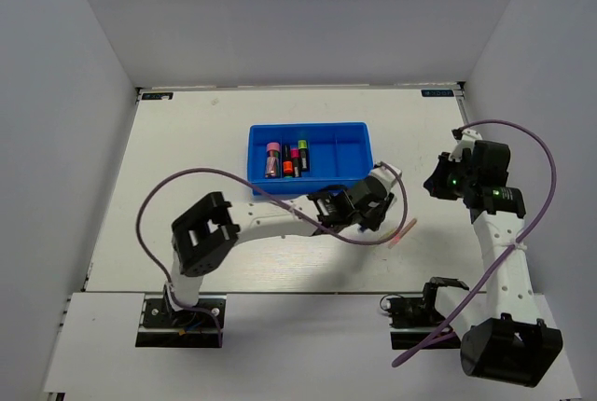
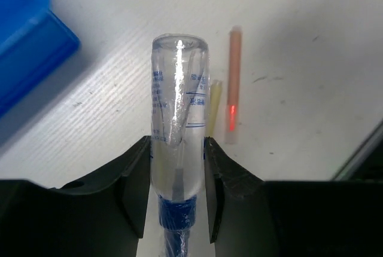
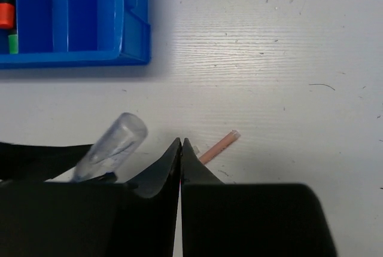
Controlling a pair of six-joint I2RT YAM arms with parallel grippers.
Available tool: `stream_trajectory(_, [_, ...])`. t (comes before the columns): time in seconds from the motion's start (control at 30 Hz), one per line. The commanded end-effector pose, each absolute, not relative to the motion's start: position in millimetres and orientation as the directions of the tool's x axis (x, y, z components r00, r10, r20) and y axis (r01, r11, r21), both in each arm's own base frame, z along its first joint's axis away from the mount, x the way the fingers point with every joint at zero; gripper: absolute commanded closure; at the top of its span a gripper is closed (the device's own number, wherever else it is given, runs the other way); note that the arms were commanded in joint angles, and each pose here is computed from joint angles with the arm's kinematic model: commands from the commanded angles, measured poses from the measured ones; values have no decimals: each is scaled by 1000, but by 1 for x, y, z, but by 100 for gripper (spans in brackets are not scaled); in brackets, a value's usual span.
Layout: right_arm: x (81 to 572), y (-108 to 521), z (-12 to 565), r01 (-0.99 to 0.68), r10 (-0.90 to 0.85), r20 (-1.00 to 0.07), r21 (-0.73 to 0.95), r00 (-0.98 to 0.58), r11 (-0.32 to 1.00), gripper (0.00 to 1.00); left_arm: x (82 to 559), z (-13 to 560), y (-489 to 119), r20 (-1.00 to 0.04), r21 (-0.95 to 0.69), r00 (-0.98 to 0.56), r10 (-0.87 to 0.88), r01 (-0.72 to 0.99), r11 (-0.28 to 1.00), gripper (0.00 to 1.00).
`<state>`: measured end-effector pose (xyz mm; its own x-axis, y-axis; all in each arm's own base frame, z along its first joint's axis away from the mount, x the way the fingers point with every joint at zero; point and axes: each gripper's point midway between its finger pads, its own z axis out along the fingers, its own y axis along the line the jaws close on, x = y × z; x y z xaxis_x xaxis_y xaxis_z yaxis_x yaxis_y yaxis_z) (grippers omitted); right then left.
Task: Sort the stationery into containers
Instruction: Pick up the stationery from the center of the board, then place the stationery in the storage box.
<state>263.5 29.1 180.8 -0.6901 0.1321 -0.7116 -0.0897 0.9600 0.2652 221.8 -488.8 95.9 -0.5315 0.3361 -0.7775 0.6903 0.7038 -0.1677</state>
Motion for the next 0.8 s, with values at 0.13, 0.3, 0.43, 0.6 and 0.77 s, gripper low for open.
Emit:
stream_trajectory(0.13, [264,31,185,-108,133,-730,273,-670,956,100,269,217,-451,-867,-308,-497,38,596,742,100])
stream_trajectory(0.3, [264,34,183,-119,133,-724,286,-676,951,97,341,221,-406,-864,-316,-496,-85,403,859,100])
stream_trajectory(0.43, [263,37,179,-136,125,-713,297,-690,945,94,391,226,-392,-876,-290,-468,-118,317,903,100])
stream_trajectory(0.6, [261,42,176,-158,115,-702,311,-703,937,70,435,192,-390,-864,-219,-499,-66,254,942,100])
stream_trajectory(0.77, [260,43,172,-172,101,-688,317,-719,933,52,452,162,-385,-835,-179,-550,-34,213,961,100])
